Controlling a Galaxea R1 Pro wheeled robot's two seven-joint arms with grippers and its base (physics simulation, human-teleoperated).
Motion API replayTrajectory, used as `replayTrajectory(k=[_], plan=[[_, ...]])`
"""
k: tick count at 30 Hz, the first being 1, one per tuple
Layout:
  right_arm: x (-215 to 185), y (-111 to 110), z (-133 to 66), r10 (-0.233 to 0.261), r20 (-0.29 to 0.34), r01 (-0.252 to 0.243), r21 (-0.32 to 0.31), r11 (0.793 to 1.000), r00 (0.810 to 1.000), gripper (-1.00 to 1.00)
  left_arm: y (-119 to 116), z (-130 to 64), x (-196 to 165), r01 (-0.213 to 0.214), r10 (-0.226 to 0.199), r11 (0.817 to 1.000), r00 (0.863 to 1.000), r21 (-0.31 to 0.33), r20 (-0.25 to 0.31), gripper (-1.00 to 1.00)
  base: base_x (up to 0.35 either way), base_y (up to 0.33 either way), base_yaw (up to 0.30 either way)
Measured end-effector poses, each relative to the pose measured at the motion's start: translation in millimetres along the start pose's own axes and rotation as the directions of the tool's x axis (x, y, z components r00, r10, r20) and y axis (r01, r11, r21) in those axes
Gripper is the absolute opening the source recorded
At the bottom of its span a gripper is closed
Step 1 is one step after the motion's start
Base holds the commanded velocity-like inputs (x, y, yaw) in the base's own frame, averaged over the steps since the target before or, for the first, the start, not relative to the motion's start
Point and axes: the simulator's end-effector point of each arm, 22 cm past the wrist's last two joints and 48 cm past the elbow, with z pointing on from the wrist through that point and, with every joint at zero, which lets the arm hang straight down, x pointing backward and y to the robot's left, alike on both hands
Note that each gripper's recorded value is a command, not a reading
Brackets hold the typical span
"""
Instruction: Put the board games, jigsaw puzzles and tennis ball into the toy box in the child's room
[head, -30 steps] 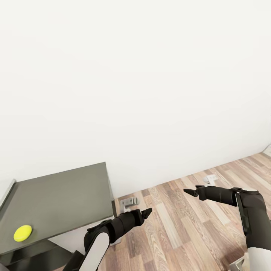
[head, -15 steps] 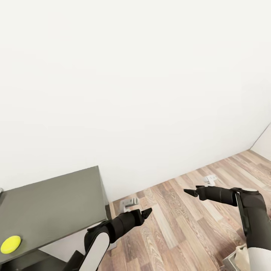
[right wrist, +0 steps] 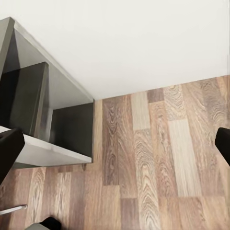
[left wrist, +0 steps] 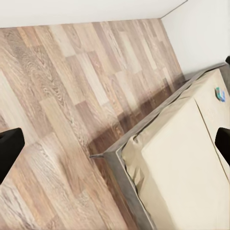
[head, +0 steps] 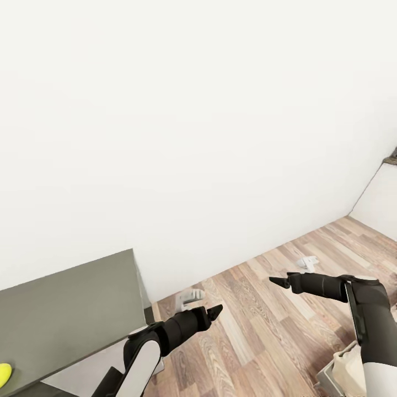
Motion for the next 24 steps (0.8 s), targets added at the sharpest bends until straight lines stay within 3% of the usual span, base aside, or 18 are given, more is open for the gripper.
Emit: replayTrajectory(k=[24], plan=[[-13.5, 5.6, -11.8, -0.016, 0.029, 0.016, 0.003, 1.0, 0.999, 1.0, -10.2, -7.6, -8.3, -0.02, 0.02, 1.0, 0.999, 0.01, 0.024, 1.0, 0.0, 0.0, -0.157]])
